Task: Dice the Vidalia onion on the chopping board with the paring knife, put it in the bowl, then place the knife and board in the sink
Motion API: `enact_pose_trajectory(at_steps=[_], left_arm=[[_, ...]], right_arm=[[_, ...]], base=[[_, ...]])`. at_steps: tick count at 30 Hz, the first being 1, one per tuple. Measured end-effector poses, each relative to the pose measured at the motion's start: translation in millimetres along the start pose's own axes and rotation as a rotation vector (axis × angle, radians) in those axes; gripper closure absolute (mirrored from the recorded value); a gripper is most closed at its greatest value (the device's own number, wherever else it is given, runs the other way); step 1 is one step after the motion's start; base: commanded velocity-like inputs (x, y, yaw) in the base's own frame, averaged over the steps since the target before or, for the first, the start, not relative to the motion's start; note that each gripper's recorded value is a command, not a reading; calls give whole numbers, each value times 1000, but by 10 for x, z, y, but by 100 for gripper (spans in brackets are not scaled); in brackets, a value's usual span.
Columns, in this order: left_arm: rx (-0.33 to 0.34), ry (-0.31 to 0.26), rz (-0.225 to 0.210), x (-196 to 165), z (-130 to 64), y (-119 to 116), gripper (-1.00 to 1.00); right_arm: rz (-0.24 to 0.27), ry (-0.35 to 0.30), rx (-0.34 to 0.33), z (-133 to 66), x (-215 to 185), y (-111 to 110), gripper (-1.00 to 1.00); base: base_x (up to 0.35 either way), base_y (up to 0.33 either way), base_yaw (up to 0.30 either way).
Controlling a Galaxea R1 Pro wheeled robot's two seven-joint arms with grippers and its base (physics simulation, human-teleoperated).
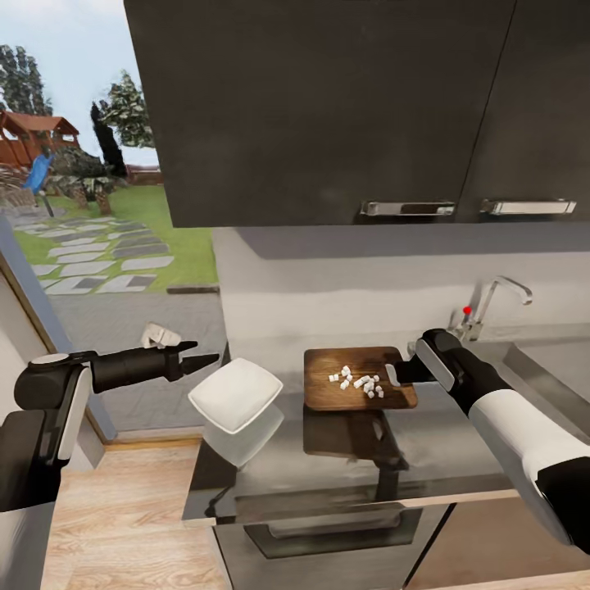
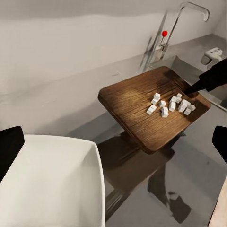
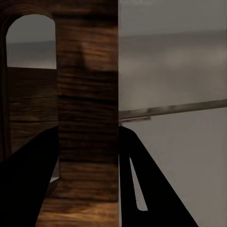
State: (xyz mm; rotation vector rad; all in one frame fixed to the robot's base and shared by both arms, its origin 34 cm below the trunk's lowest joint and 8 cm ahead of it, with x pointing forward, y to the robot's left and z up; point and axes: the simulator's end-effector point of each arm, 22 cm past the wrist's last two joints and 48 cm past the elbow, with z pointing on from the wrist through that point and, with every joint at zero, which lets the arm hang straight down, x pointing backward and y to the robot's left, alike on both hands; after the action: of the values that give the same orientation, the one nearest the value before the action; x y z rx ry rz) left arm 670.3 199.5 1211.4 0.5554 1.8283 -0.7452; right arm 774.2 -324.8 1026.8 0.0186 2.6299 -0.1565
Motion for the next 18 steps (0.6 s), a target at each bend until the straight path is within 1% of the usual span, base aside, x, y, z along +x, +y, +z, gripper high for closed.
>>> enact_pose_trajectory(at_steps=[9,12,18], left_arm=[[1,1,1,0,0,-6,-100],[1,0,1,-1,-1,-7,-100],[1,0,1,-2,-1,-8,-100]], right_arm=[[1,-1,-1,-5,-2,0,100],[1,-1,0,-6,-1,-2,100],[1,-1,-1,-7,-1,-2,100]], base=[[14,11,0],[168,145,0],[229,212,0]])
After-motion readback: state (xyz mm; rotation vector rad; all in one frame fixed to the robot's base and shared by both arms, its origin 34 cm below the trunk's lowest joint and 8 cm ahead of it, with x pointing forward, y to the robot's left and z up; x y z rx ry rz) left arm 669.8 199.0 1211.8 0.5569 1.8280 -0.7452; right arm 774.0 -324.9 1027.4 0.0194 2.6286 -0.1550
